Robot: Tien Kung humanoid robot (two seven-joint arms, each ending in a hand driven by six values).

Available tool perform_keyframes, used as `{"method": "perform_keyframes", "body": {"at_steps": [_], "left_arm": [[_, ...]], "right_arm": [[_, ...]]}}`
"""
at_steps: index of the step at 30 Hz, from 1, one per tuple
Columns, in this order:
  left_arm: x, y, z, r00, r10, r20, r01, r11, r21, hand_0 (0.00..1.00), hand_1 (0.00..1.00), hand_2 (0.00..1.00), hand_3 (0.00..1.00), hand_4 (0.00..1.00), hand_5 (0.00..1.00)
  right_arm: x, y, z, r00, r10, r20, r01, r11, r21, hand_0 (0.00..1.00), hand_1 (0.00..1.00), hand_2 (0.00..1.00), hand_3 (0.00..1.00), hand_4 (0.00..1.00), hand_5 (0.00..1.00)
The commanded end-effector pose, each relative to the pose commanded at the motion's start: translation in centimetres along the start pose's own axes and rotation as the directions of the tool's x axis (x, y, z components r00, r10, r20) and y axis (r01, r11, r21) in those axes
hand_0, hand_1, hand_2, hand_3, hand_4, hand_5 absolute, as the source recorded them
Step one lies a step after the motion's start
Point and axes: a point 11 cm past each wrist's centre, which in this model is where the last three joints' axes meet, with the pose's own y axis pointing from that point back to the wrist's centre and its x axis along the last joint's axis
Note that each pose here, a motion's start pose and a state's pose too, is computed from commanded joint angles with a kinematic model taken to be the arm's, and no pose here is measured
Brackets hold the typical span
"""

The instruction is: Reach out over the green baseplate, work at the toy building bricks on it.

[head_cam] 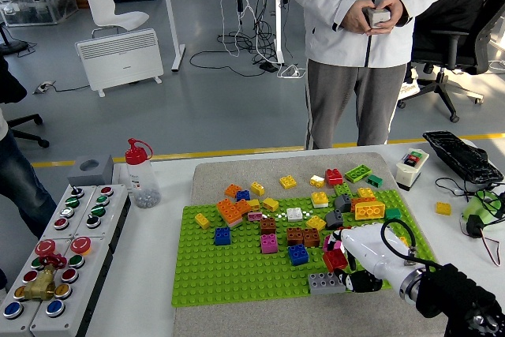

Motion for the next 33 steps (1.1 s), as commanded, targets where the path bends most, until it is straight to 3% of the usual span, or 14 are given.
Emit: {"method": "perform_keyframes", "body": {"at_steps": [33], "left_arm": [[-0.1,-0.1,-0.4,1.000,-0.001,0.007,0.001,1.000,0.009,0.675,0.688,0.663,0.606,0.351,0.998]], "right_arm": [[-1.2,-1.0,-2.8,0.998,-0.047,-0.044,0.048,0.999,0.021,0.319,0.223,0.312,0.547,0.522,0.132]]}}
